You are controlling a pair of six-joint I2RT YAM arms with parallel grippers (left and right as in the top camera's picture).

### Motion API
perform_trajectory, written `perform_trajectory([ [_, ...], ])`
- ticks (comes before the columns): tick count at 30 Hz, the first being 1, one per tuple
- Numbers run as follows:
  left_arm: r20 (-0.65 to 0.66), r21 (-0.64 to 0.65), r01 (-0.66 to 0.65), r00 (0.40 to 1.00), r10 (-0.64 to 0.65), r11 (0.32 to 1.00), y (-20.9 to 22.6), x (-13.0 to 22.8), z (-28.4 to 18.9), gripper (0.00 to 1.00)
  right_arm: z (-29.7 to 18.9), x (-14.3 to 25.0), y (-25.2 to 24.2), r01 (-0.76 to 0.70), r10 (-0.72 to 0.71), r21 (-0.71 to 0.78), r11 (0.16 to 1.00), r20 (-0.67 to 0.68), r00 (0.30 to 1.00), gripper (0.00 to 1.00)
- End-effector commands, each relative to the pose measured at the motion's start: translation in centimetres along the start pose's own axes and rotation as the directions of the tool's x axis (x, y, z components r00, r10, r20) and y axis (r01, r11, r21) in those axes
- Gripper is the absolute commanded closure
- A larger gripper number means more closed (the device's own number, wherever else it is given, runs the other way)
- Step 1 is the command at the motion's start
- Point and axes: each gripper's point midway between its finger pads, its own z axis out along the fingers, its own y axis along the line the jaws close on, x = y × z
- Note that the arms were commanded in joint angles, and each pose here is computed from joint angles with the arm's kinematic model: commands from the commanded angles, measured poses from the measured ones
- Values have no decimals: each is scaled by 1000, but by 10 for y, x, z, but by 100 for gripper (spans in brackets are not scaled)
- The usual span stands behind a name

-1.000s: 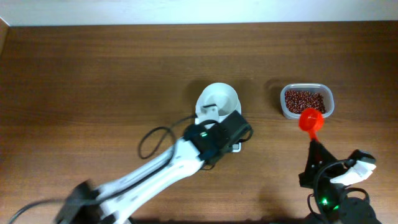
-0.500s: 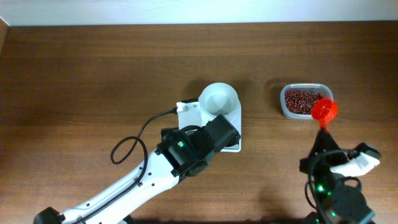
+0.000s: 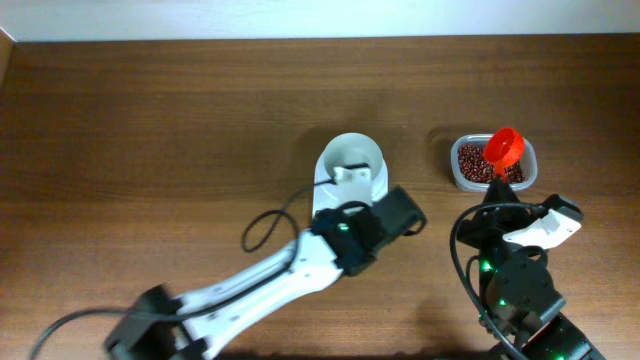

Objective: Scoop and weigh 50g on scale
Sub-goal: 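Raise the scoop above the bean tub with the right gripper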

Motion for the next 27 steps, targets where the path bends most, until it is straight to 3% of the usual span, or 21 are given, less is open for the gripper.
perform_trajectory([
  [1,-42,-51,-26,999,24,998,-2,21,28,100,-1,-34,-1,70,-71,26,997,56,996,96],
  [5,-55,-127,43,997,-50,991,7,35,50,100,-6,-58,-11,114,-118,75,991,42,992,96],
  [11,-34,-155,47,998,-53,987,11,35,57,100,-12,-88,-26,89,-102,150,985,85,991,96],
  [27,-36,-176,124,991,-132,977,14,38,83,99,-4,-80,-24,107,-115,146,984,51,992,96],
])
